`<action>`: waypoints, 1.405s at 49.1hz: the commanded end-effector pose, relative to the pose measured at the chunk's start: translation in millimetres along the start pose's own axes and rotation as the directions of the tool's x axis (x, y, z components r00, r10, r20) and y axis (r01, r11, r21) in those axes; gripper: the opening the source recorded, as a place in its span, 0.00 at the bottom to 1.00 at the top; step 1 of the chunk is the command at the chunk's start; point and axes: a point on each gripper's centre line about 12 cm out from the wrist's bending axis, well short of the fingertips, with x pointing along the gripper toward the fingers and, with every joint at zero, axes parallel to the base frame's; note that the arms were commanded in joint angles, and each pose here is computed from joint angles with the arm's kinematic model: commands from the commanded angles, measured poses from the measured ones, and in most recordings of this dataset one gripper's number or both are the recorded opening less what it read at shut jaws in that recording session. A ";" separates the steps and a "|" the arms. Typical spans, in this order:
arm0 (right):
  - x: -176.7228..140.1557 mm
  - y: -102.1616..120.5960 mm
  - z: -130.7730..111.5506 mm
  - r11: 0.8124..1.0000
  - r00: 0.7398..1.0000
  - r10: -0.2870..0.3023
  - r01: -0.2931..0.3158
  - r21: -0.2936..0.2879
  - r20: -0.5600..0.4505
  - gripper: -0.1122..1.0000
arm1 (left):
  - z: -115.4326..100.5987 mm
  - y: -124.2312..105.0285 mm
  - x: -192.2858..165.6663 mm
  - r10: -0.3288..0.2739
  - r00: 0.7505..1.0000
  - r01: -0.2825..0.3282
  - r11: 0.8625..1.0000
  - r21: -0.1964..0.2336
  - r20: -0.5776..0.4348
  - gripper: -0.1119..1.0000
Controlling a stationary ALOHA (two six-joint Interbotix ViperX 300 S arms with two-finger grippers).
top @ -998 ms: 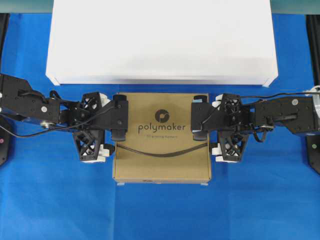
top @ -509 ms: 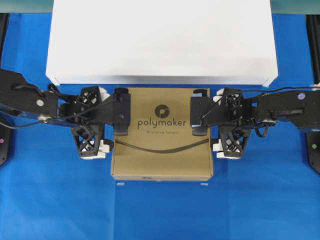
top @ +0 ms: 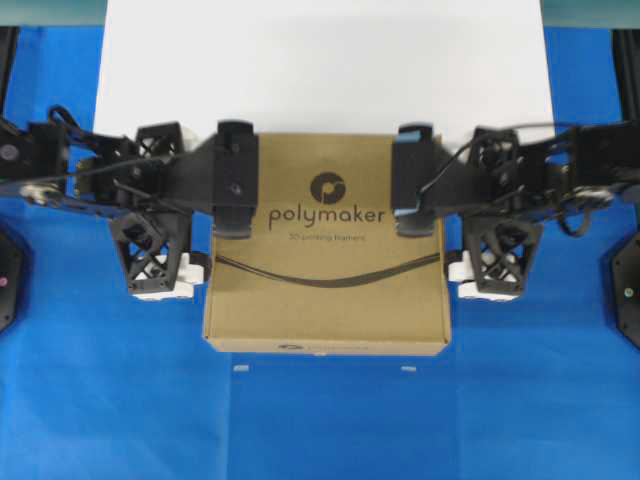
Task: Place the cardboard box on the stand after clamping it between your arms.
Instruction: 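Lift the clamped box and carry it back toward the white stand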
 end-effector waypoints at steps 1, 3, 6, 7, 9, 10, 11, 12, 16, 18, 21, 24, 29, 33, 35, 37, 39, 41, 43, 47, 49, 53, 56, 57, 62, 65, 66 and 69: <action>-25.2 1.0 32.3 1.000 0.993 0.010 -0.011 0.011 0.117 1.00 | 41.2 3.3 -29.5 0.004 0.989 0.002 0.999 -0.041 0.145 0.87; -22.9 0.4 31.0 1.000 0.994 0.009 -0.010 0.011 0.110 0.99 | 41.1 3.4 -30.2 0.004 0.989 0.002 0.999 -0.042 0.145 0.87; -21.5 -0.1 30.2 1.000 0.993 0.008 -0.010 0.014 0.115 1.00 | 41.2 3.3 -29.5 0.004 0.989 0.002 0.999 -0.043 0.145 0.87; -21.8 -0.1 30.1 1.000 0.993 0.008 -0.010 0.014 0.118 1.00 | 41.0 3.3 -29.5 0.004 0.990 0.002 0.999 -0.044 0.143 0.87; -21.6 -0.6 30.0 1.000 0.992 0.007 -0.009 0.015 0.123 0.99 | 41.2 2.8 -29.6 0.003 0.989 0.003 0.999 -0.043 0.145 0.87; -21.8 -0.6 29.9 1.000 0.992 0.007 -0.009 0.015 0.126 0.99 | 41.2 2.8 -29.6 0.003 0.989 0.003 0.999 -0.045 0.145 0.87; -22.0 -0.6 29.4 1.000 0.992 0.007 -0.009 0.014 0.126 0.99 | 41.2 2.8 -29.6 0.003 0.989 0.003 0.999 -0.045 0.145 0.87; -22.0 -0.6 29.6 1.000 0.992 0.007 -0.009 0.014 0.127 0.99 | 41.2 2.7 -29.6 0.002 0.989 0.005 0.999 -0.047 0.145 0.87; -21.3 -1.7 28.4 1.000 0.992 0.005 -0.007 0.015 0.124 1.00 | 41.2 3.3 -29.5 0.004 0.989 0.002 0.999 -0.048 0.145 0.87; -19.9 -3.4 27.7 1.000 0.993 0.002 -0.004 0.016 0.121 0.99 | 41.1 3.8 -28.2 0.005 0.990 0.002 0.999 -0.049 0.142 0.87; -19.1 -4.9 27.2 1.000 0.993 -0.001 -0.001 0.018 0.121 0.99 | 40.4 6.0 -27.1 0.010 0.990 -0.003 0.999 -0.046 0.138 0.87; -16.6 -6.9 27.2 1.000 0.993 -0.003 0.000 0.023 0.120 0.99 | 40.9 9.4 -27.5 0.016 0.990 -0.009 0.999 -0.049 0.141 0.87; -16.4 -11.3 29.4 1.000 0.990 -0.010 0.007 0.021 0.138 0.99 | 42.4 16.1 -28.3 0.030 0.989 -0.021 0.998 -0.059 0.146 0.87; -16.9 -17.3 31.9 1.000 0.987 -0.021 0.019 0.012 0.162 0.99 | 42.6 22.9 -27.8 0.043 0.989 -0.033 0.997 -0.070 0.144 0.87; -17.2 -20.6 32.8 1.000 0.985 -0.027 0.026 0.007 0.170 0.99 | 42.7 26.2 -27.5 0.049 0.988 -0.038 0.996 -0.078 0.143 0.87; -16.6 -24.2 33.4 0.999 0.985 -0.032 0.032 0.004 0.172 0.99 | 42.9 30.8 -25.7 0.058 0.989 -0.046 0.995 -0.086 0.139 0.87; -15.3 -29.2 34.2 0.999 0.984 -0.040 0.040 0.000 0.171 0.99 | 43.4 34.2 -25.9 0.064 0.988 -0.053 0.995 -0.084 0.140 0.87; -13.6 -33.1 34.0 0.999 0.985 -0.045 0.047 -0.004 0.166 0.99 | 43.8 37.0 -24.8 0.069 0.988 -0.059 0.995 -0.076 0.137 0.87; -11.9 -37.2 34.6 0.998 0.985 -0.053 0.055 -0.009 0.166 0.99 | 44.6 40.1 -24.1 0.075 0.988 -0.067 0.996 -0.061 0.137 0.87; -8.4 -46.6 34.6 0.998 0.985 -0.065 0.068 -0.013 0.157 0.99 | 45.5 47.7 -20.7 0.088 0.988 -0.085 0.996 -0.033 0.128 0.87; -7.1 -50.6 35.3 0.997 0.985 -0.067 0.071 -0.017 0.157 0.99 | 46.4 52.6 -19.2 0.097 0.987 -0.095 0.995 -0.024 0.127 0.87; -5.7 -61.0 37.6 0.997 0.985 -0.070 0.072 -0.009 0.159 0.99 | 47.3 61.1 -14.4 0.111 0.987 -0.110 0.994 -0.013 0.116 0.87; -5.6 -68.5 39.7 0.997 0.984 -0.076 0.079 -0.014 0.163 0.99 | 47.7 68.0 -11.4 0.121 0.987 -0.121 0.993 -0.015 0.109 0.87; -4.8 -71.4 40.0 0.996 0.984 -0.079 0.083 -0.018 0.162 0.99 | 48.0 69.9 -10.3 0.124 0.986 -0.123 0.992 -0.016 0.107 0.87; -2.3 -84.5 41.2 0.995 0.984 -0.091 0.097 -0.031 0.156 0.99 | 48.0 83.5 -7.0 0.146 0.984 -0.144 0.989 -0.031 0.097 0.87; -0.9 -91.5 42.7 0.995 0.984 -0.091 0.097 -0.031 0.156 0.99 | 46.6 94.6 -4.3 0.164 0.983 -0.161 0.986 -0.037 0.086 0.87; -0.3 -95.6 43.9 0.995 0.983 -0.089 0.095 -0.027 0.157 0.99 | 46.3 97.1 -3.6 0.167 0.982 -0.165 0.986 -0.034 0.084 0.87; -0.1 -102.7 45.7 0.995 0.983 -0.087 0.092 -0.028 0.162 0.99 | 46.6 105.7 -4.2 0.181 0.980 -0.179 0.983 -0.034 0.083 0.87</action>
